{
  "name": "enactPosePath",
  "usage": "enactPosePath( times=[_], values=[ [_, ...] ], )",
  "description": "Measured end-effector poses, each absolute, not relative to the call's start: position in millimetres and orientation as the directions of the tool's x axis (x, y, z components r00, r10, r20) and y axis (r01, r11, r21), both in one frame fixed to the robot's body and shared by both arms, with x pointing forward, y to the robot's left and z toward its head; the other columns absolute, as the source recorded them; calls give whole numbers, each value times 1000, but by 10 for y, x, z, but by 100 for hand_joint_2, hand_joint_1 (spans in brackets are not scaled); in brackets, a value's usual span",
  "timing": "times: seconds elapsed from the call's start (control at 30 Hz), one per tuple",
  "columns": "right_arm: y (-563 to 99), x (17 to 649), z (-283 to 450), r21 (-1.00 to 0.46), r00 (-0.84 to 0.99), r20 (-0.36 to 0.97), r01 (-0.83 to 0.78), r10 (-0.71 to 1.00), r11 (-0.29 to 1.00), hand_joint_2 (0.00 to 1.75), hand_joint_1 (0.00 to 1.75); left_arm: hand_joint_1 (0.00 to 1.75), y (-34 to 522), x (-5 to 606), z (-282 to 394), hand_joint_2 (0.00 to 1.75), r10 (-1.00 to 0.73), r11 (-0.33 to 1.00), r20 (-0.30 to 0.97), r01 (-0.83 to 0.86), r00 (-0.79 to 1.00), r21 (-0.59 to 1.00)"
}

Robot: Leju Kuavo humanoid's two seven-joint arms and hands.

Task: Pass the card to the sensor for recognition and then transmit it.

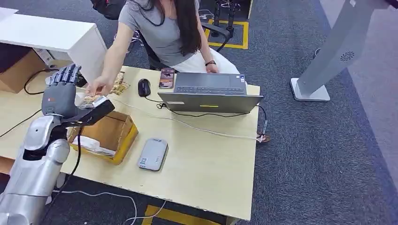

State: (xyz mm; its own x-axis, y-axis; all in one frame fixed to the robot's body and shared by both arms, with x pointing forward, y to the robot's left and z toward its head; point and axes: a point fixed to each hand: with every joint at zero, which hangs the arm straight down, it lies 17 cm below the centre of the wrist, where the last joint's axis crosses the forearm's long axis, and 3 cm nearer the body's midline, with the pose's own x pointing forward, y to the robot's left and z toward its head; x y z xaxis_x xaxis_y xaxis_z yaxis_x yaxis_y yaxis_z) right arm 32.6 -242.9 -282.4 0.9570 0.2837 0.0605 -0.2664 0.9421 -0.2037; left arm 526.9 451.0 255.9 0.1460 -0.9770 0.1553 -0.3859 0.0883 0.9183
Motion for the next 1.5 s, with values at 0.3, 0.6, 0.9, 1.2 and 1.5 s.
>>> enactPosePath(
  times=[0.3,0.6,0.9,1.2,1.5],
  values=[
    [-2428,338,-2822,-206,956,64,-268,286,941,0,0,175,4536,5267,2556,175,-977,90,156,-381,146,920],
    [-2422,347,-2822,-205,955,68,-270,289,941,0,0,175,4537,5268,2551,175,-977,92,157,-378,145,921],
    [-2420,364,-2821,-208,948,78,-288,309,935,0,0,175,4496,5260,2501,175,-979,106,162,-368,123,924],
    [-2412,365,-2821,-204,946,79,-293,314,934,0,0,175,4105,5191,2187,175,-993,91,111,-300,48,949],
    [-2386,388,-2819,-195,935,85,-323,344,926,0,0,175,3152,5137,1907,175,-990,120,97,-255,-102,959]
  ],
)
